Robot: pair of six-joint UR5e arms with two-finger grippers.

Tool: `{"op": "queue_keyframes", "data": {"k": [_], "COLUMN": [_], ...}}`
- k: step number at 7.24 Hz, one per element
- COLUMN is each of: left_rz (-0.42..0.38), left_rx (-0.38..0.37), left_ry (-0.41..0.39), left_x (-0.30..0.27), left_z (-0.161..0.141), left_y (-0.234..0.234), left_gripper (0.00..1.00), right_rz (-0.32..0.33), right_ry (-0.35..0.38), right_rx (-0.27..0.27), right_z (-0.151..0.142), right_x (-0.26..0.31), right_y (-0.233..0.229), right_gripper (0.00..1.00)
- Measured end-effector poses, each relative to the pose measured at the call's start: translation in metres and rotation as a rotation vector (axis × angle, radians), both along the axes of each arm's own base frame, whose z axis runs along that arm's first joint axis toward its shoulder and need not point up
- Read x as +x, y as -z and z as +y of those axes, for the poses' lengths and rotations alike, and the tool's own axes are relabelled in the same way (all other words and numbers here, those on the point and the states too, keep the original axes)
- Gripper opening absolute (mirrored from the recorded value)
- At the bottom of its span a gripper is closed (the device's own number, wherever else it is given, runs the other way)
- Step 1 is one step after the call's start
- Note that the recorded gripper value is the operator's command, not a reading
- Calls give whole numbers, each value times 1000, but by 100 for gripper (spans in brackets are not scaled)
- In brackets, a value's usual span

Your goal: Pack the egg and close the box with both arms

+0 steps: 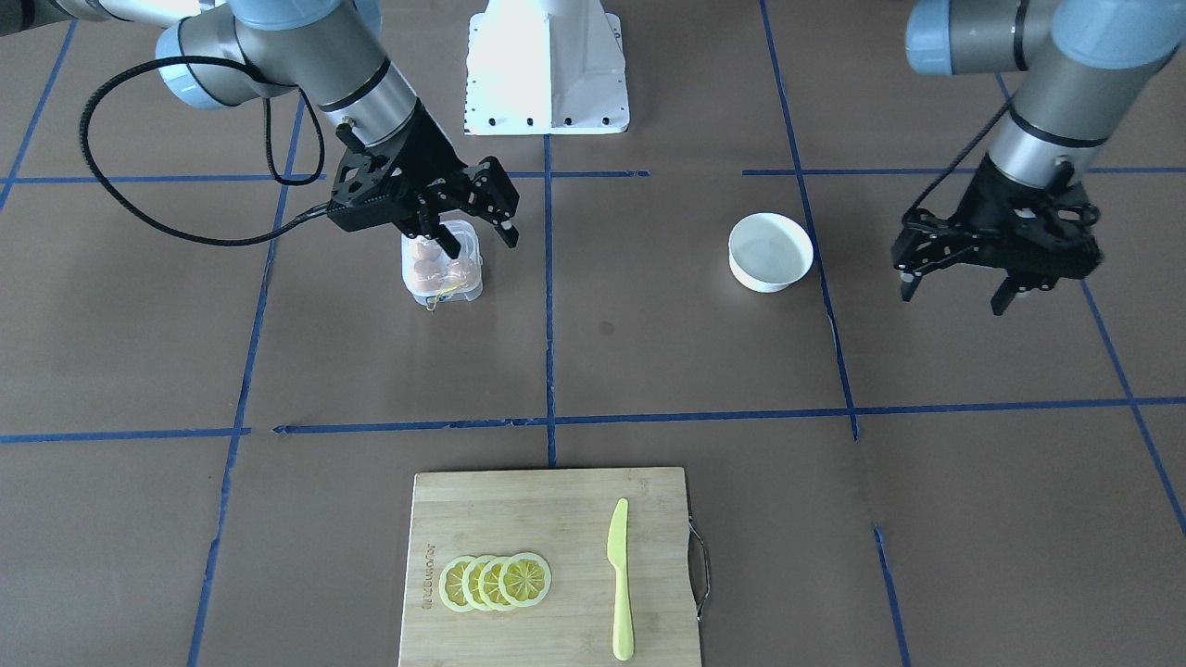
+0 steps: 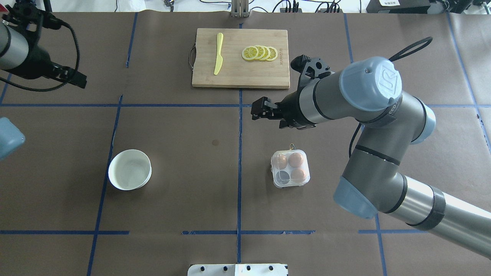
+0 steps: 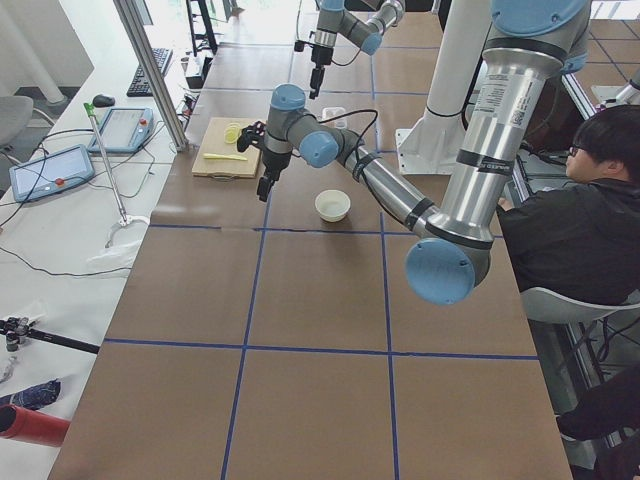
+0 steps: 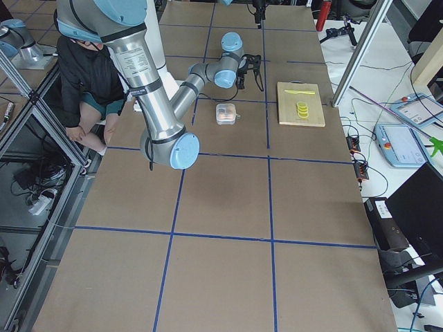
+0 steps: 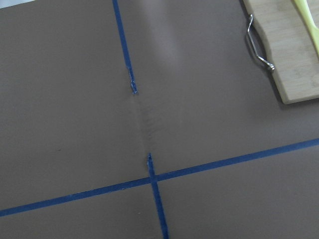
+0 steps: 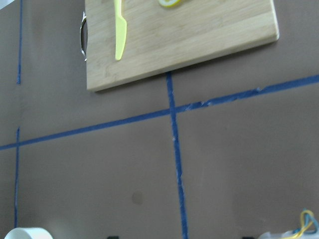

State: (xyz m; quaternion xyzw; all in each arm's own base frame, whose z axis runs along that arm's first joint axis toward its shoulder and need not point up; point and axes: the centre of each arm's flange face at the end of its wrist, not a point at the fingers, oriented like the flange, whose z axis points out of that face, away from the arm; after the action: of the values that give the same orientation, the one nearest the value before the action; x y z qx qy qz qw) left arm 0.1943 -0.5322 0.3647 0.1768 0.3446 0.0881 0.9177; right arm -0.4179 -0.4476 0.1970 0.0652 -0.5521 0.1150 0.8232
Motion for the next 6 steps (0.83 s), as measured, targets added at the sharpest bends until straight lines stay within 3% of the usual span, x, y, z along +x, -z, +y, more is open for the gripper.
{"op": "queue_keyframes", "data": {"k": [3, 6], "left_rz": [-69, -82], "left_rx": [1, -30], "left_ry": [-62, -86], "left_x": [-118, -188], "left_z": [-44, -46], "left_y": [-92, -157], "left_gripper": [100, 100], "right_rz": [202, 291], "right_ry": [100, 208], "right_rx": [35, 144], "right_z": [-71, -86], "right_x": [121, 278], "right_y": [-63, -184], "right_gripper": [100, 100]}}
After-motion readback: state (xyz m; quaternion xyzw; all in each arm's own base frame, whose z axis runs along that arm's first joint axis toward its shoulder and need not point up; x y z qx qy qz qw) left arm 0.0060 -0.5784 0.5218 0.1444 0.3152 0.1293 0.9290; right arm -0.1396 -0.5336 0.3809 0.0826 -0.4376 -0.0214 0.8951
